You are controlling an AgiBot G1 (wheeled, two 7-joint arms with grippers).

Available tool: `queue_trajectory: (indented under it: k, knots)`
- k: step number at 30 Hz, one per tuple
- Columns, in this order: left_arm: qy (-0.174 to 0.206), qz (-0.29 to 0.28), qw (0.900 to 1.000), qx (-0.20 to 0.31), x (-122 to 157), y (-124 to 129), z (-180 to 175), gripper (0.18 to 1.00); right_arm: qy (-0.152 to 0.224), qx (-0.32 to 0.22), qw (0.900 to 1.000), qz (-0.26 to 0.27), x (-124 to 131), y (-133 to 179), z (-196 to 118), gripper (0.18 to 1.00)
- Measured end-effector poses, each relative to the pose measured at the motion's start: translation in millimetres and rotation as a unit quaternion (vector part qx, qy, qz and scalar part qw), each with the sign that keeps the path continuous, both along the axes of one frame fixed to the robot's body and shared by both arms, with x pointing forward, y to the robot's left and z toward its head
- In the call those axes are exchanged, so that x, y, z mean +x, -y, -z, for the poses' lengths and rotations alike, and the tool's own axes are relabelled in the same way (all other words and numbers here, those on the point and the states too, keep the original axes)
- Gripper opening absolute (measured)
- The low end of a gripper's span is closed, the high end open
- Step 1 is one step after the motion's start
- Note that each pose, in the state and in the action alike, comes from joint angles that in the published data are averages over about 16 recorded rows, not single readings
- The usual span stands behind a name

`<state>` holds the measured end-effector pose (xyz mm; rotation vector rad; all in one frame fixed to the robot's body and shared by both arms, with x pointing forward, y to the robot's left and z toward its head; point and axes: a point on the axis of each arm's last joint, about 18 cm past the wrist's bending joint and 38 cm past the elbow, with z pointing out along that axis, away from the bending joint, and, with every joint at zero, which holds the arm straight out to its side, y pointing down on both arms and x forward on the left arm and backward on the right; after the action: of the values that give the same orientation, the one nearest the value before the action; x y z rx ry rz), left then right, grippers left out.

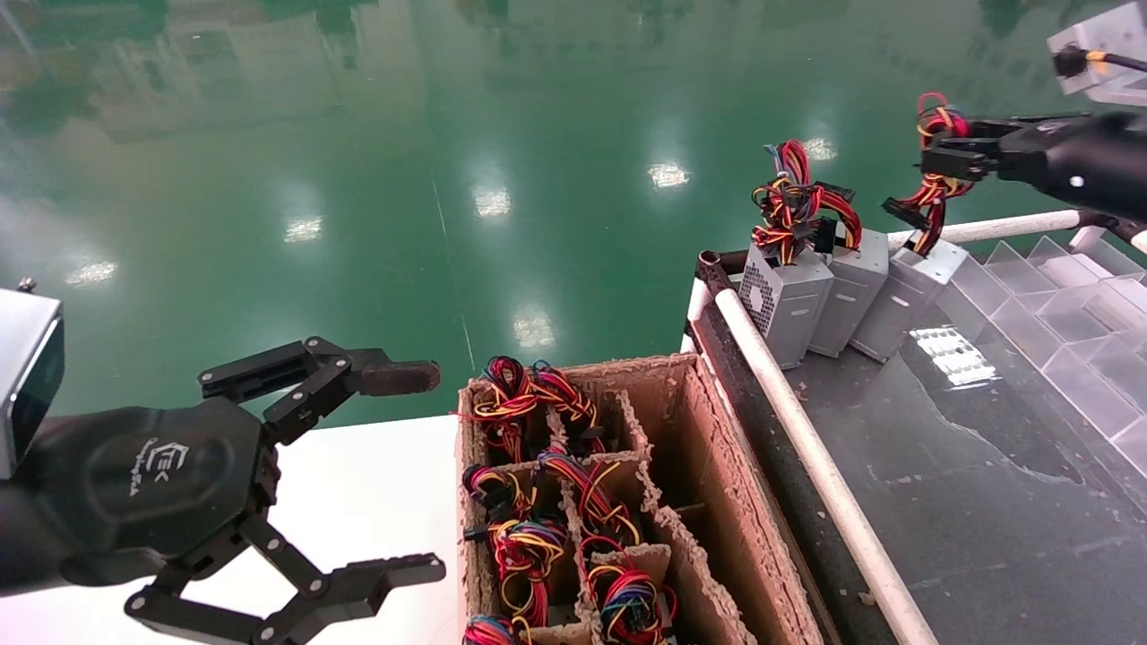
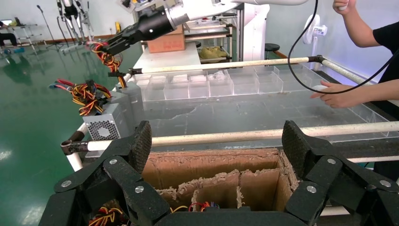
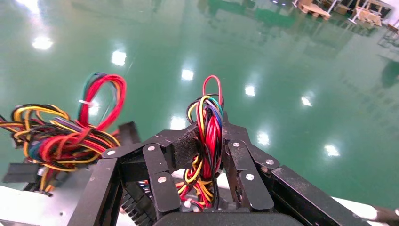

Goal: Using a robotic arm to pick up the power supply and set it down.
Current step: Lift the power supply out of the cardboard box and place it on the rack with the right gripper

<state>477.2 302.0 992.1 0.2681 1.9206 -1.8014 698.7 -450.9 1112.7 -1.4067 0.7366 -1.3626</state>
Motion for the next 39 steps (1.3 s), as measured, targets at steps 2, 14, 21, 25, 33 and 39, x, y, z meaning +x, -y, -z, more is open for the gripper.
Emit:
queue_trajectory:
  k: [2,14,21,25,33,39]
  knots:
    - [0.0,0.0,1.0,0.0,0,0,0,1.001,0.001,-0.004,1.0,-0.005,3,-8,-2,0.192]
    - [0.0,0.0,1.0,0.0,0,0,0,1.001,0.003,-0.021,0.999,-0.037,10,-39,-7,0.192]
    - [0.0,0.0,1.0,0.0,0,0,0,1.001,-0.006,-0.025,0.999,-0.042,13,-42,2,0.192]
    - [0.0,0.0,1.0,0.0,0,0,0,1.001,-0.01,-0.026,0.999,-0.043,13,-41,7,0.192]
    - [0.0,0.0,1.0,0.0,0,0,0,1.001,-0.012,-0.029,0.998,-0.046,11,-39,10,0.193]
    - [0.0,0.0,1.0,0.0,0,0,0,1.001,-0.013,-0.031,0.998,-0.047,9,-35,10,0.207]
